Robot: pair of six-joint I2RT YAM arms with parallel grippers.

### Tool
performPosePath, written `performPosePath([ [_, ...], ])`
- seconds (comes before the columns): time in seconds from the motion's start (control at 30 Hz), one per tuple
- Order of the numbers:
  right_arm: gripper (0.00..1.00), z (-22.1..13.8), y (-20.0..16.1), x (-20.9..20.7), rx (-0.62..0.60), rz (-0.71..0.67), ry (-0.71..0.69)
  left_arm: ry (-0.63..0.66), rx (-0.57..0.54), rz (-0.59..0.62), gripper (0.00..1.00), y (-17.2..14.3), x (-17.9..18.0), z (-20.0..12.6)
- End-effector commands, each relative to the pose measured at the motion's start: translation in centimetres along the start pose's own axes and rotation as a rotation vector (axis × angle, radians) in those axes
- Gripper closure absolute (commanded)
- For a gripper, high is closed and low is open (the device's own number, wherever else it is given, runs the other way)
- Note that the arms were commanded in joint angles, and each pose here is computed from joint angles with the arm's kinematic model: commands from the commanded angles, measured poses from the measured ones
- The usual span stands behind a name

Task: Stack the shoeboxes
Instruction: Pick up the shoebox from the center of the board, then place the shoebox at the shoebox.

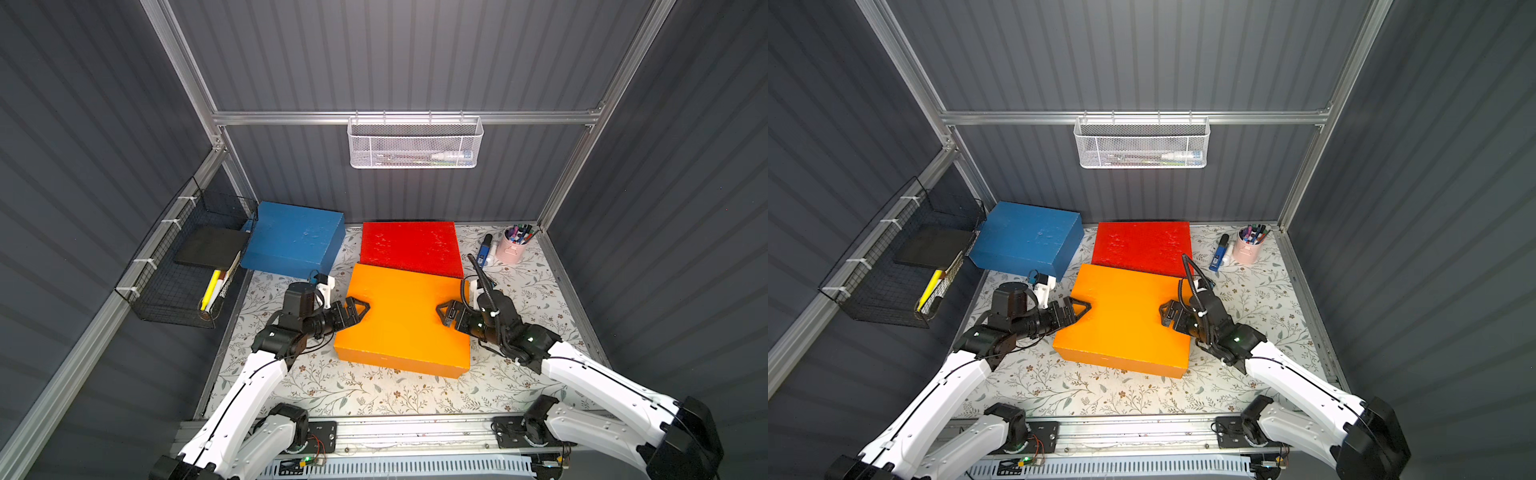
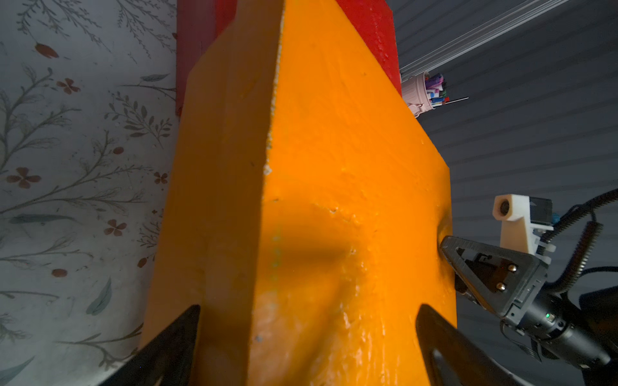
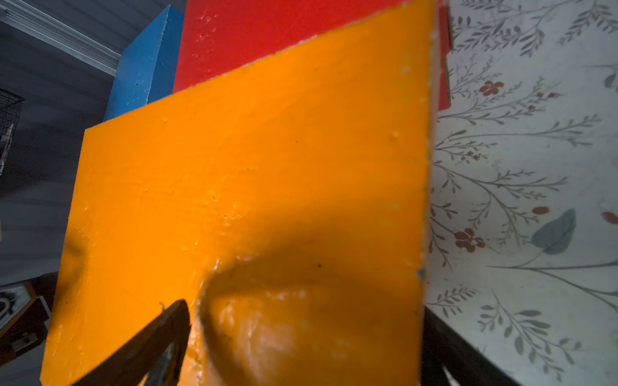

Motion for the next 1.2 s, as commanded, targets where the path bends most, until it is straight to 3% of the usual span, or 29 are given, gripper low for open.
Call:
performPosePath([
  [0.0, 0.01, -2.3, 1.2, 4.4, -0.019, -0.037, 0.155, -0.127, 0.014, 0.058, 0.01, 0.7, -3.9, -1.5],
  [0.43, 0.01, -4.6, 6.8, 10.3, -0.164, -0.114, 0.22, -0.202, -0.044, 0.109, 0.01, 5.5, -8.4, -2.4],
  [0.6, 0.01, -4.4, 8.8, 12.3, -0.208, -0.149, 0.236, -0.172, -0.083, 0.133, 0.01, 7.2, -8.7, -2.0],
  [0.77, 0.01, -3.2, 10.8, 13.6, -0.213, -0.152, 0.246, -0.167, -0.043, 0.129, 0.01, 8.5, -8.5, 0.4],
  [1.17, 0.02, 4.7, 16.8, 12.6, -0.137, -0.065, 0.213, -0.098, 0.015, 0.103, 0.01, 14.2, -8.4, 6.0],
])
Point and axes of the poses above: each gripper's point midway between its finger pads, its own z axis out along the fingers, its own x axis along the line the jaws close on, y = z × x, the point moved 3 cm from there along -z, back along the fingers, and after that the axes turned 1 degree about z, right-handed, at the moved point
